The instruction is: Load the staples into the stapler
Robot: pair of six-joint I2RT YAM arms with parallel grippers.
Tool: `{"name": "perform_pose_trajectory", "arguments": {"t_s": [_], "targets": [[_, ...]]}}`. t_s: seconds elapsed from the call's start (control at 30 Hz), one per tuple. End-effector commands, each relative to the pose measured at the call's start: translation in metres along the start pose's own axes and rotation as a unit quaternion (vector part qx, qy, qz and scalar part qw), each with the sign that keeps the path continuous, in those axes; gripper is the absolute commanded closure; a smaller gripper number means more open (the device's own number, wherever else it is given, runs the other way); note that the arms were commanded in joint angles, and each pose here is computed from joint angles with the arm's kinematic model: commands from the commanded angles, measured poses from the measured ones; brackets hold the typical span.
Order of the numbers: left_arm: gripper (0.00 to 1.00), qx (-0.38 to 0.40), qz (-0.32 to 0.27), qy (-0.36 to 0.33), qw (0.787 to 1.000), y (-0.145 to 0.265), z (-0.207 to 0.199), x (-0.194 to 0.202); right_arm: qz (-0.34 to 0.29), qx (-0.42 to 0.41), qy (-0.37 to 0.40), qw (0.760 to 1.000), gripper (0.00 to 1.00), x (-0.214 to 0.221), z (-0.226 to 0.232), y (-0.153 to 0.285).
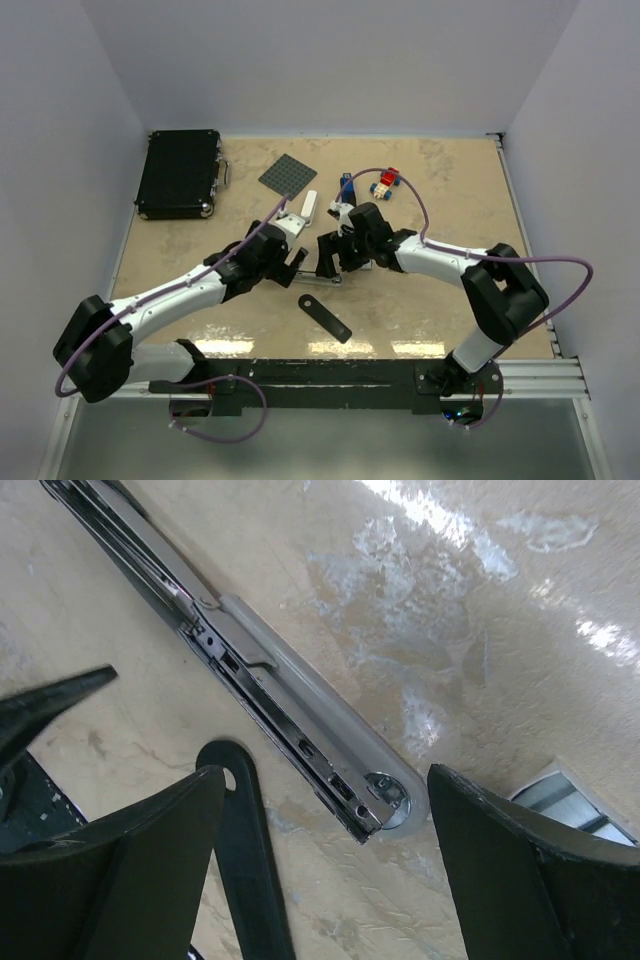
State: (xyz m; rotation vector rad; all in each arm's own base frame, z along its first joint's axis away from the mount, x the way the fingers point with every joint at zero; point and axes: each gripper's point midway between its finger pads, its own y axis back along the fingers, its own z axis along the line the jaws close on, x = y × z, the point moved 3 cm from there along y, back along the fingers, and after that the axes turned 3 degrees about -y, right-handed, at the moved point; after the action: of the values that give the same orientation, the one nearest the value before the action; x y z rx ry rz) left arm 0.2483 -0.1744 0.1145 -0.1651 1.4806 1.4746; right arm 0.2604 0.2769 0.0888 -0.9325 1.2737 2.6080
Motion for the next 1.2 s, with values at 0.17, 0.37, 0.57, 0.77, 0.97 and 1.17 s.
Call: {"name": "perform_pose_trajectory", "arguments": {"t_s": [0.17, 0.37, 0.57, 0.77, 0.97, 1.17], "targets": [[0.0, -0.062, -0.15, 0.177, 0.971, 0.034, 0.065, -0.068, 0.038, -0.039, 0.012, 0.998, 0.15, 0.027, 0.034, -0.001], [0.0, -0.097, -0.225, 0.16, 0.956, 0.06, 0.092, -0.097, 0.069, -0.046, 0.002, 0.997, 0.17, 0.052, 0.05, 0.001], [0.0, -0.122, -0.263, 0.145, 0.946, 0.067, 0.104, -0.111, 0.096, -0.041, 0.006, 0.995, 0.18, 0.069, 0.073, 0.004], [0.0, -0.119, -0.27, 0.147, 0.944, 0.062, 0.099, -0.095, 0.096, -0.003, 0.011, 0.995, 0.18, 0.061, 0.084, 0.013], [0.0, -0.143, -0.282, 0.163, 0.935, 0.073, 0.108, -0.096, -0.007, 0.155, -0.015, 0.988, 0.18, 0.008, 0.055, 0.048], [0.0, -0.176, -0.275, 0.176, 0.928, 0.078, 0.116, -0.09, -0.048, 0.248, -0.087, 0.964, 0.21, -0.023, 0.004, 0.06]]}}
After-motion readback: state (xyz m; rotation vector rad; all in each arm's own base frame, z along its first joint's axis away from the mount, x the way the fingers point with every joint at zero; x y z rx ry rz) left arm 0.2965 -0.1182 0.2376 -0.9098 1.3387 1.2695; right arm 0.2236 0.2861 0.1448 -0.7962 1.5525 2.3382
